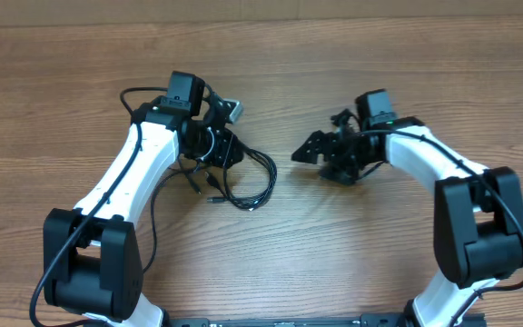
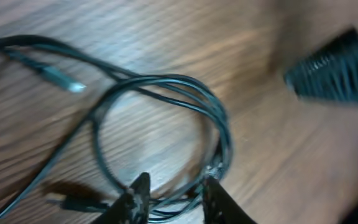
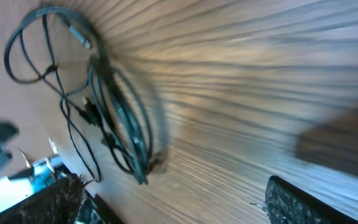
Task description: Untangle cables
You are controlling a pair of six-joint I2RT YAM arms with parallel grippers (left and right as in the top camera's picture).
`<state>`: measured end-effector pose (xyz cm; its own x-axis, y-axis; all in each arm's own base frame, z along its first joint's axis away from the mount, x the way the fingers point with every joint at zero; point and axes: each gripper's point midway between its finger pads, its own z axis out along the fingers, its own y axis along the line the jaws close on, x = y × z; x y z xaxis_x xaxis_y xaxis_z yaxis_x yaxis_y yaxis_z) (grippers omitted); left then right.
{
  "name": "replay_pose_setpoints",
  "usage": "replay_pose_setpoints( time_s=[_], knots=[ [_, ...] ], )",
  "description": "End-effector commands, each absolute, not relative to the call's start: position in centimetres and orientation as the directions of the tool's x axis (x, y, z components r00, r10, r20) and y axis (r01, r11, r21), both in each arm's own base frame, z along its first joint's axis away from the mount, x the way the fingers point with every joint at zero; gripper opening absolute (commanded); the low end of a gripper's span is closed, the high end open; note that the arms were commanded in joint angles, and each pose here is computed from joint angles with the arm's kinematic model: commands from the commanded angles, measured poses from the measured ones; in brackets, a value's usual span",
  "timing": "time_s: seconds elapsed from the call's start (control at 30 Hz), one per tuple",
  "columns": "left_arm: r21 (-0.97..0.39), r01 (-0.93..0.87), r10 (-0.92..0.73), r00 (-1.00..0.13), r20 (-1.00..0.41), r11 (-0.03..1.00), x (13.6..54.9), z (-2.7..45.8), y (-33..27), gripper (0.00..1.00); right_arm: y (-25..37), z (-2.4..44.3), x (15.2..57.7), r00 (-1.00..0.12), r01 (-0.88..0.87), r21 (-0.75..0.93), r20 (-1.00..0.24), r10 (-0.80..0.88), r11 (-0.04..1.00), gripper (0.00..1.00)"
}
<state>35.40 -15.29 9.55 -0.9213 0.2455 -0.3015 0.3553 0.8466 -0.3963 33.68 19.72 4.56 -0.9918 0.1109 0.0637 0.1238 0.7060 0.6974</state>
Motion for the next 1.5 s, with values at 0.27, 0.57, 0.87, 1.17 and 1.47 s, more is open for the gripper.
replay_pose_setpoints(
  time_s=[0.27,0.57,0.87,1.17,1.47],
  knots=[
    [-0.275,0.178,0.098,-0.954,-0.283,0.945,36.9,9.1,-12.8,0.51,25.7,3.7,31.1,-0.997,0.076,0.641,0.053,0.055,0.764,0.78],
    [-0.272,0.178,0.097,-0.954,-0.284,0.946,36.5,7.7,-12.7,0.55,27.0,3.0,30.8,-0.998,0.054,0.59,0.009,0.06,0.806,0.6],
    [-0.299,0.138,0.026,-0.937,-0.349,0.944,37.7,6.0,-13.0,0.49,27.2,2.0,31.0,-0.994,0.107,0.572,0.032,0.108,0.814,0.38],
    [-0.331,0.127,-0.037,-0.893,-0.449,0.935,39.5,5.3,-13.3,0.5,27.4,1.1,31.0,-0.988,0.15,0.565,0.064,0.139,0.811,0.32],
    [-0.34,0.142,-0.05,-0.865,-0.499,0.93,40.7,3.9,-13.6,0.51,26.9,1.1,29.5,-0.988,0.147,0.566,0.125,0.091,0.811,0.04]
  ],
)
